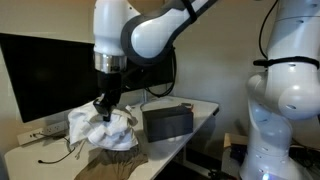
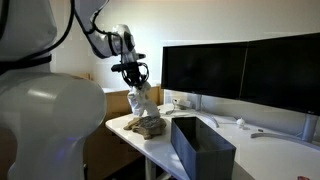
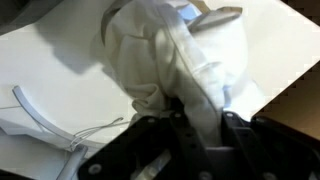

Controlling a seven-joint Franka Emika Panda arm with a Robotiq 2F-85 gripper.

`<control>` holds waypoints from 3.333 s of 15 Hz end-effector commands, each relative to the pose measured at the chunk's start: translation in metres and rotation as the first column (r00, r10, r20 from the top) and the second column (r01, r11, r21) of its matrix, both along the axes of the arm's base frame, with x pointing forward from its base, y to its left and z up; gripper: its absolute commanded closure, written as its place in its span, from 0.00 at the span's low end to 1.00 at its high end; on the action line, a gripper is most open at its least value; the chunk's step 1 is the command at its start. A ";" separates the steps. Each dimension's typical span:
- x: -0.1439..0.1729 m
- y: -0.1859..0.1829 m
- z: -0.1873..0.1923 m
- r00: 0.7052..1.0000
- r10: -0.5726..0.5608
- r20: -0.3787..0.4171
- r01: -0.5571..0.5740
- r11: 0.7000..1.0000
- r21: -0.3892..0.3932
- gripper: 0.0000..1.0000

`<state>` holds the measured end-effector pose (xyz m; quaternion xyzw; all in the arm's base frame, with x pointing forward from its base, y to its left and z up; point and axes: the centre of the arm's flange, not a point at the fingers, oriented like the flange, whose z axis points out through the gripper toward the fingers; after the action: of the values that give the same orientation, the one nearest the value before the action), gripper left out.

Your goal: Pick up the clothes from the table and put them in the box

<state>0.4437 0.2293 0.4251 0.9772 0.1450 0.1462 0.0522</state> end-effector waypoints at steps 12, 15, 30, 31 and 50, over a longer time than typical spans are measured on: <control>-0.085 -0.109 0.196 0.964 -0.061 0.259 0.055 0.998 0.030 0.86; -0.087 -0.160 0.209 0.953 -0.141 0.269 0.127 0.989 0.071 0.86; -0.118 -0.294 0.122 0.888 -0.445 0.120 0.414 0.884 0.216 0.87; -0.119 -0.302 0.114 0.881 -0.462 0.102 0.433 0.875 0.218 0.87; -0.082 -0.387 0.015 0.755 -0.656 0.018 0.629 0.731 0.265 0.87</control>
<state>0.3501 -0.1466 0.4495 0.9594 -0.2154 0.1816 -0.0134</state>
